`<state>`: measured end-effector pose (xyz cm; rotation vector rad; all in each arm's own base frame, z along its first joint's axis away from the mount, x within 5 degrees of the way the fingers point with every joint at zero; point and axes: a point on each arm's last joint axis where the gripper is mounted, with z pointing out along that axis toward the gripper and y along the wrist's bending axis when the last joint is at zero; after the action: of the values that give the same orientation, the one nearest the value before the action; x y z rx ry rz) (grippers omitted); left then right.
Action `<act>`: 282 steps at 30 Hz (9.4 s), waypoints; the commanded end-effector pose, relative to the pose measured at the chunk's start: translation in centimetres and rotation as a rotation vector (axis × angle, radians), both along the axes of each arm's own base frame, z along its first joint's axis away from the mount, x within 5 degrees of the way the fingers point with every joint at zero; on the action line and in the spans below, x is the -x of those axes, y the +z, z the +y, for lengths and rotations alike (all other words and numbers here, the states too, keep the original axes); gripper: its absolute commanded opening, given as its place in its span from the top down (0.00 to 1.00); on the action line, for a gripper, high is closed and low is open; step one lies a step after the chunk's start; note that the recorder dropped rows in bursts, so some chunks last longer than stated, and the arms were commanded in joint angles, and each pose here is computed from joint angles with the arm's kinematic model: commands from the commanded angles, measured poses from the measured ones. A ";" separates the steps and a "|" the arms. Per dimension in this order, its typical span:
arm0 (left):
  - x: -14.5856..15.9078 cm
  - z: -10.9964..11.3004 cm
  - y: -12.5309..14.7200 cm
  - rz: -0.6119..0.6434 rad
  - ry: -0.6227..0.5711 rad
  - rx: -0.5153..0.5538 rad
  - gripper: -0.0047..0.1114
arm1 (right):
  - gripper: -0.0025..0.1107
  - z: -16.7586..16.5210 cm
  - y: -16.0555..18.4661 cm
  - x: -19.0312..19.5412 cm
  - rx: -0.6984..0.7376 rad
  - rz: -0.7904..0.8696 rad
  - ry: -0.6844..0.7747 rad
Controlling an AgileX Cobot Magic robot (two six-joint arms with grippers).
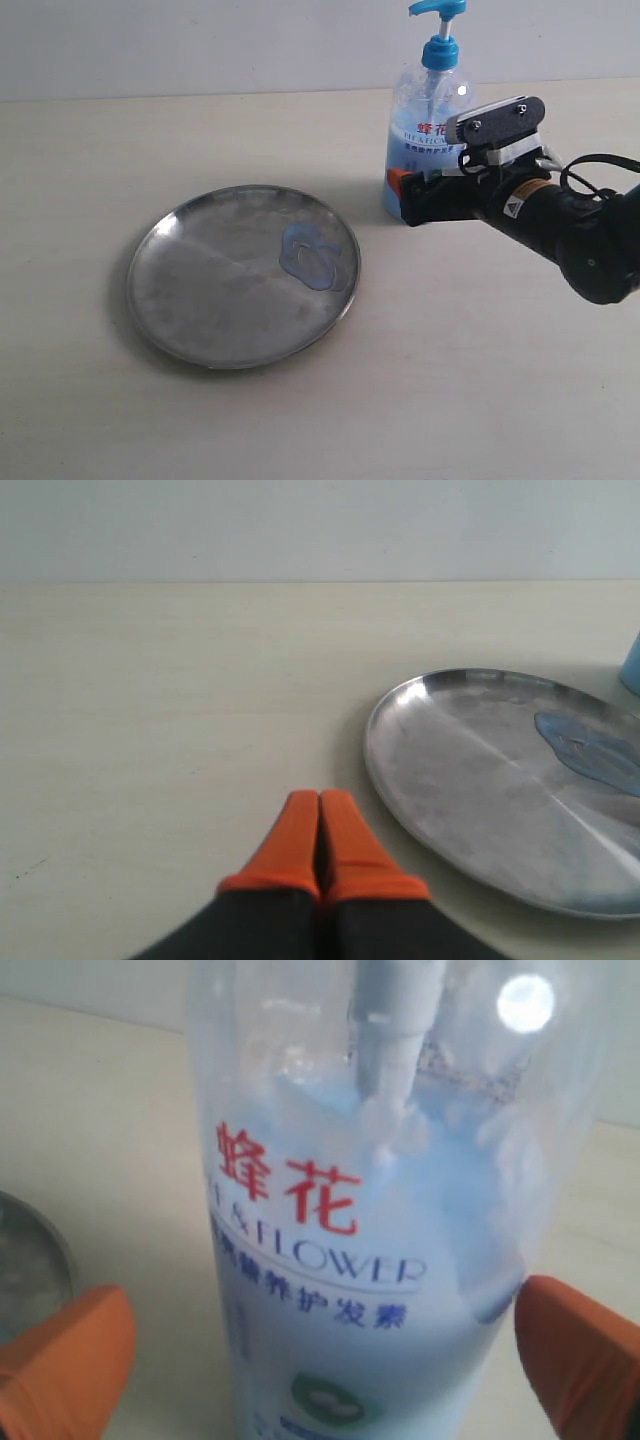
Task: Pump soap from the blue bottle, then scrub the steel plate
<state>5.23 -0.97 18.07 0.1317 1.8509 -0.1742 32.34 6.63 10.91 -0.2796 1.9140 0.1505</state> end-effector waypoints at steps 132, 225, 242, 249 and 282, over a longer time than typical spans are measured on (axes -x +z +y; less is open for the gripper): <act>-1.8 -1.3 15.4 -0.186 -0.124 0.055 0.96 | 0.98 10.6 3.5 9.3 0.330 -0.069 -0.009; -23.6 -18.3 13.0 0.562 -0.874 0.126 0.96 | 0.98 10.7 3.4 9.4 0.354 -0.061 0.020; -24.4 -18.4 10.7 0.632 -0.874 0.056 0.96 | 0.98 10.9 3.4 9.4 0.359 -0.071 0.038; -24.2 -17.8 13.2 0.533 -0.865 0.011 0.96 | 0.98 10.9 3.4 9.4 0.359 -0.070 0.039; -21.5 -17.4 14.3 0.658 -1.035 0.046 0.96 | 0.98 10.9 3.3 9.4 0.354 -0.058 0.043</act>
<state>26.75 -18.16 32.79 1.0897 2.2280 -1.0624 22.62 17.40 13.08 -0.5756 1.9456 -0.1688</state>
